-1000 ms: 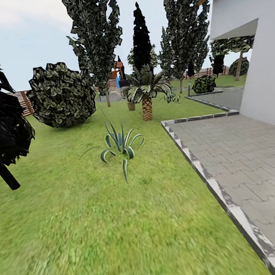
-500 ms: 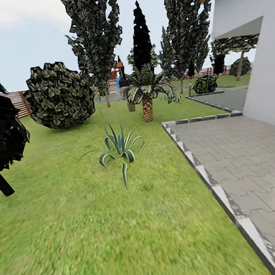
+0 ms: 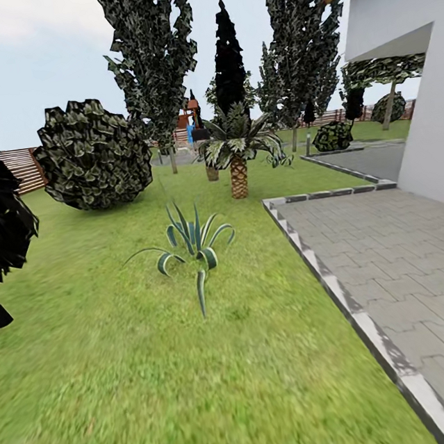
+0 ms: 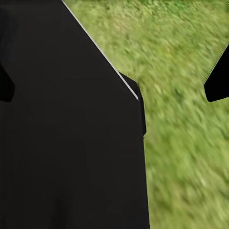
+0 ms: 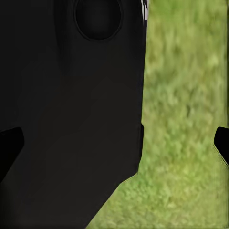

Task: Take the three Easter eggs out of the wicker basket on the lawn in the garden, then place them on the lawn next to a single tree (choose any tree) so that all three eggs are next to the same tree and none are left in the basket.

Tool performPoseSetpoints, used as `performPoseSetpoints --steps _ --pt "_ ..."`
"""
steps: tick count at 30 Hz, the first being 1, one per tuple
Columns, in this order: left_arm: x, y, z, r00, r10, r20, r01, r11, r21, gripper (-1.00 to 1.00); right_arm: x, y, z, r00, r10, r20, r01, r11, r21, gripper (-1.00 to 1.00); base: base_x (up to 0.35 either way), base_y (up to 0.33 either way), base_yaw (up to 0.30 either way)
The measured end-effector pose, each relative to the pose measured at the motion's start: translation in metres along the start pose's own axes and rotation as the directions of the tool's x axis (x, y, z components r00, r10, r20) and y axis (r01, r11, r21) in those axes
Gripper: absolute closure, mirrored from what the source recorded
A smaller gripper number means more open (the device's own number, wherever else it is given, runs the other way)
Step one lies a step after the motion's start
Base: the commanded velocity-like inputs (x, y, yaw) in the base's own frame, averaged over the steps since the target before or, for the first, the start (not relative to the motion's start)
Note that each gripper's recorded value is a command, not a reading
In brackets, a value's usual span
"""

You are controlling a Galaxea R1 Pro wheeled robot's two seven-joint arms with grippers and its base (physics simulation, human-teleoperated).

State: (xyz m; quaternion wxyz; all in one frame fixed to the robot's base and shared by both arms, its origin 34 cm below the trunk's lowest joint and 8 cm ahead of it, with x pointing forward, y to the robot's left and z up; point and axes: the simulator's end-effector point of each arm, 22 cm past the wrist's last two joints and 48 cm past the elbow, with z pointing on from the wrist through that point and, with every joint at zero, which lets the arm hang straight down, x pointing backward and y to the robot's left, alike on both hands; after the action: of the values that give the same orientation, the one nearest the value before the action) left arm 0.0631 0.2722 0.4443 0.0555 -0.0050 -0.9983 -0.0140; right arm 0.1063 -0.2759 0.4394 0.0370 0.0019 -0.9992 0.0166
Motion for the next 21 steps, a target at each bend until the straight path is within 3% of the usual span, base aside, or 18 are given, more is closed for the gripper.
performPoseSetpoints --steps 21 --pt "0.0001 0.0001 0.0000 1.000 0.000 0.000 0.000 1.000 0.000 -1.00 -0.0003 0.0000 0.0000 1.000 0.000 0.000 0.000 1.000 0.000 -1.00 0.333 0.000 0.000"
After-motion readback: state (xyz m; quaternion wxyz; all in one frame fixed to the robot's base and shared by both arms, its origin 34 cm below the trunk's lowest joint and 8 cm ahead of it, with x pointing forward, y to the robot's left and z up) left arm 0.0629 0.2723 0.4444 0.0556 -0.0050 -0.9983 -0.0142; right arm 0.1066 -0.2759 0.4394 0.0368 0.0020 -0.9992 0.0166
